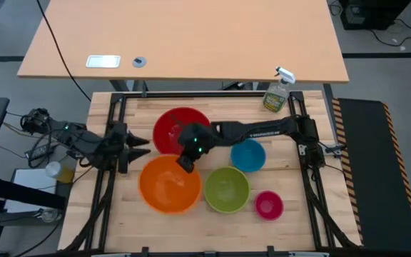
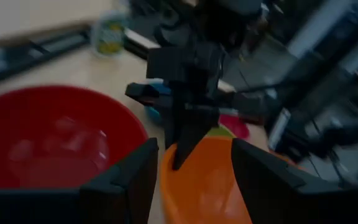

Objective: Nest bowls inside each other
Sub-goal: Stack the orange bowl on top of the red bowl

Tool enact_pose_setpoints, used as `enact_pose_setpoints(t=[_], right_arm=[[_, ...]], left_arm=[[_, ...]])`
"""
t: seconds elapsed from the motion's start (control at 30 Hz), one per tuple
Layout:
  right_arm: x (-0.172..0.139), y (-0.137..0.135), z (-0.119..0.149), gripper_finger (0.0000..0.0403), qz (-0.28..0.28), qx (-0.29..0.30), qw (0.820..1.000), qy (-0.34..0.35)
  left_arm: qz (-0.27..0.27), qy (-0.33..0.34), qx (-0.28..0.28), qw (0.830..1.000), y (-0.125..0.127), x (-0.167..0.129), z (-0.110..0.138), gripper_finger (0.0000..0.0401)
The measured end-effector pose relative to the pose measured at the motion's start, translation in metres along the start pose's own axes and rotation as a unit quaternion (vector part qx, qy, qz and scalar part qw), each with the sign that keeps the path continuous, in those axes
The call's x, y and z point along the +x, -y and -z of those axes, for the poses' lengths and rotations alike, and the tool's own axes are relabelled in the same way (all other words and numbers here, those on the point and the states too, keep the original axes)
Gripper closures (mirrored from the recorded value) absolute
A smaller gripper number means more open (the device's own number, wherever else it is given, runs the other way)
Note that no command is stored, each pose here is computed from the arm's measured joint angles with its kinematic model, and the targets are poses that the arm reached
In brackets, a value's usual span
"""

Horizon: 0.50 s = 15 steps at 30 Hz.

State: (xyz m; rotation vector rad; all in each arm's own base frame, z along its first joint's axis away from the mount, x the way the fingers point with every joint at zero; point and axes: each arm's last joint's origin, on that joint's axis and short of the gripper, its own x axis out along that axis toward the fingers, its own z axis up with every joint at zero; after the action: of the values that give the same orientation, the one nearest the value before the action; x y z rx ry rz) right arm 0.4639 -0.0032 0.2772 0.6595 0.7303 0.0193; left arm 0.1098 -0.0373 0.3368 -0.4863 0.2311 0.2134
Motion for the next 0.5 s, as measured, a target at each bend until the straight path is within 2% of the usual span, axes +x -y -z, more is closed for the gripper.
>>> enact_pose_setpoints(t=[0.2,0.5], right_arm=[[-0.030,0.031,-0.024,0.0372,0.048,0.000,0.998,0.029],[-0.052,0.083,-0.049,0.0372,0.082,0.020,0.995,0.049]], left_arm=[[-0.058,0.030,-0.002,0.998,-0.004,0.006,-0.002,0.0193],[-0.123,0.057,-0.014,0.991,-0.012,0.021,-0.009,0.0193]])
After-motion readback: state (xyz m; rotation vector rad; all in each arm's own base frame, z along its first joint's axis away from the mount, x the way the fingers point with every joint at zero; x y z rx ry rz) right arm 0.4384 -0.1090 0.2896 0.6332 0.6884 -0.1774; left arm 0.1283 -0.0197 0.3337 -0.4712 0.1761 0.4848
